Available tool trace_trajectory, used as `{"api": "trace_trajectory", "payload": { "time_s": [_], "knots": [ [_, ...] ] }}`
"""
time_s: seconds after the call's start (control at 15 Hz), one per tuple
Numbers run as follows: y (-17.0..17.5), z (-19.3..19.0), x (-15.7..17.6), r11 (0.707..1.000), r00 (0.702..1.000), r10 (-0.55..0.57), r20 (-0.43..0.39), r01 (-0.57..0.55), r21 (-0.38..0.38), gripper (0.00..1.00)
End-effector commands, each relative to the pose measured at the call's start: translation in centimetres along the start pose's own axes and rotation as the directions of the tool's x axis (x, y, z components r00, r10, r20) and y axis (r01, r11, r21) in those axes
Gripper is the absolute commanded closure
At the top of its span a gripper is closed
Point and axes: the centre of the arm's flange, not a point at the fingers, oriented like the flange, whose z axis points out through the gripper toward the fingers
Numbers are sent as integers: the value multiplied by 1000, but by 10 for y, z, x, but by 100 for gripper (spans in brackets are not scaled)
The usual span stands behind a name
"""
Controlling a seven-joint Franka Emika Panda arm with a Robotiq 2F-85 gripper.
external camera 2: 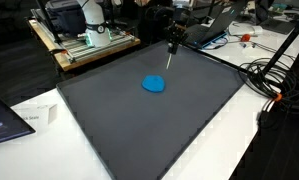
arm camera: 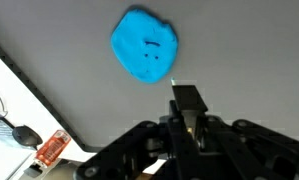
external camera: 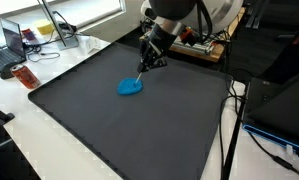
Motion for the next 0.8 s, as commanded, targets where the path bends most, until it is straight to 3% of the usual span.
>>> {"api": "trace_trajectory", "payload": {
  "time_s": [0.0, 0.73],
  "knots": [
    [-40, -9, 18, 997, 1000, 0, -17, -1, -74, 97],
    [-79, 18, -2, 983, 997, -46, -61, 34, -183, 97]
  ]
}}
